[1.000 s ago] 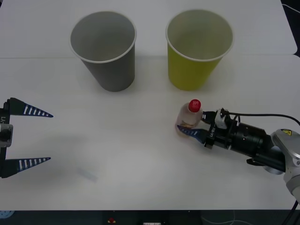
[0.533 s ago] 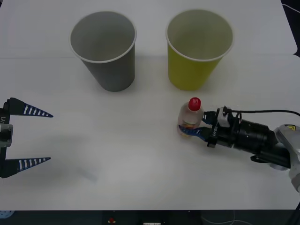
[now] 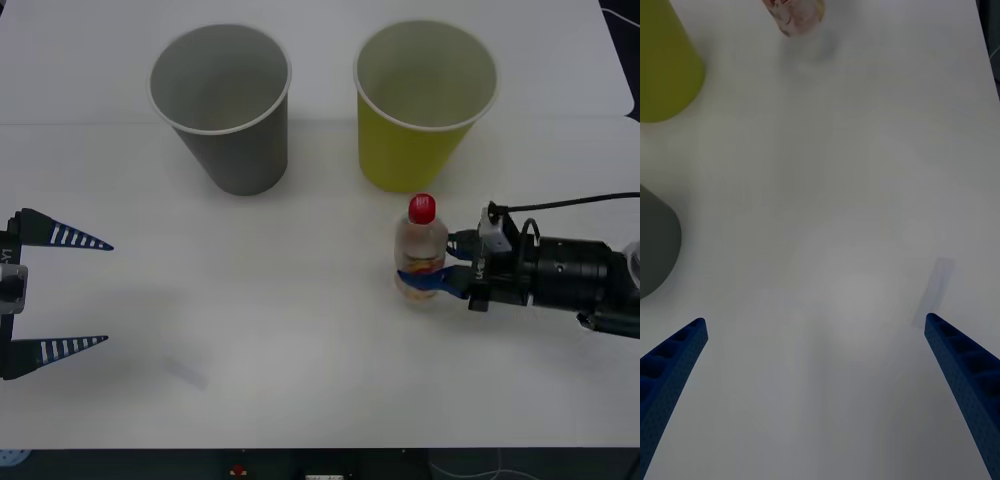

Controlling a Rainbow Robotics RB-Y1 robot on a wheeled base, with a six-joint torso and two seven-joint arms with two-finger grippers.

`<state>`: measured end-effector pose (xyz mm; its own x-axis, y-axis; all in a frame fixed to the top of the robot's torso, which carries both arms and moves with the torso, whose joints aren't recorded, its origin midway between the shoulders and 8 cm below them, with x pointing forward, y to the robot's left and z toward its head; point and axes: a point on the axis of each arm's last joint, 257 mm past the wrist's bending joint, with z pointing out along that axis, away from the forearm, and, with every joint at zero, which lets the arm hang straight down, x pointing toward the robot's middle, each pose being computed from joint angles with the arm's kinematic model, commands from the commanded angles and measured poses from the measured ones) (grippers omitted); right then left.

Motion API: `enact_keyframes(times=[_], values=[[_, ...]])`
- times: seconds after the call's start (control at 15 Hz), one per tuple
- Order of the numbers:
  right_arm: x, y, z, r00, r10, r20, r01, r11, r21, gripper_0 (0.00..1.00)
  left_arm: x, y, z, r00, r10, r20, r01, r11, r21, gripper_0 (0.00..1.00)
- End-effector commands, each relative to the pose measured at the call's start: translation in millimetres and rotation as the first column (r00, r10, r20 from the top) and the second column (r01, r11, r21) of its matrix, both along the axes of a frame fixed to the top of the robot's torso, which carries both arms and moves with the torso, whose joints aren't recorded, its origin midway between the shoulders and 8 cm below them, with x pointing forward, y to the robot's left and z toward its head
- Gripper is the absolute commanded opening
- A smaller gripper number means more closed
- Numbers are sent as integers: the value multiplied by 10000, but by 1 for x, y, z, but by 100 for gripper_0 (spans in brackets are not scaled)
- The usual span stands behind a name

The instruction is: Put the can into the green bin and the plastic bottle into the gray bin

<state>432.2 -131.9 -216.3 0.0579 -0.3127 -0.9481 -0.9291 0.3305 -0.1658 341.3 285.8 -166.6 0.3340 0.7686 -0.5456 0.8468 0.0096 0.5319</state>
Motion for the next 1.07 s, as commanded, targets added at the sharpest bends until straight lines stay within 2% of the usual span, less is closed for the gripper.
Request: enact_keyframes(times=[0.07, 0.13, 0.33, 0.4, 0.47, 0.6, 0.87, 1.07], values=[[-7, 2, 13, 9978, -602, -274, 592, 9975, -373, 0, 0, 0, 0, 10000, 0, 0, 0, 10000, 0, 100], [-13, 4, 20, 9940, -876, -655, 847, 9953, -460, 0, 0, 0, 0, 10000, 0, 0, 0, 10000, 0, 100], [-24, 8, 38, 9825, -1153, -1463, 1075, 9924, -601, 0, 0, 0, 0, 10000, 0, 0, 0, 10000, 0, 100], [-28, 9, 45, 9740, -1287, -1865, 1203, 9912, -557, 0, 0, 0, 0, 10000, 0, 0, 0, 10000, 0, 100], [-31, 11, 51, 9684, -1381, -2075, 1294, 9901, -553, 0, 0, 0, 0, 10000, 0, 0, 0, 10000, 0, 100], [-40, 17, 72, 9487, -1669, -2684, 1545, 9857, -669, 0, 0, 0, 0, 10000, 0, 0, 0, 10000, 0, 100], [-44, 23, 105, 9229, -2161, -3188, 1950, 9760, -970, 0, 0, 0, 0, 10000, 0, 0, 0, 10000, 0, 100], [-43, 20, 131, 9120, -2693, -3095, 2185, 9573, -1892, 0, 0, 0, 0, 10000, 0, 0, 0, 10000, 0, 100]])
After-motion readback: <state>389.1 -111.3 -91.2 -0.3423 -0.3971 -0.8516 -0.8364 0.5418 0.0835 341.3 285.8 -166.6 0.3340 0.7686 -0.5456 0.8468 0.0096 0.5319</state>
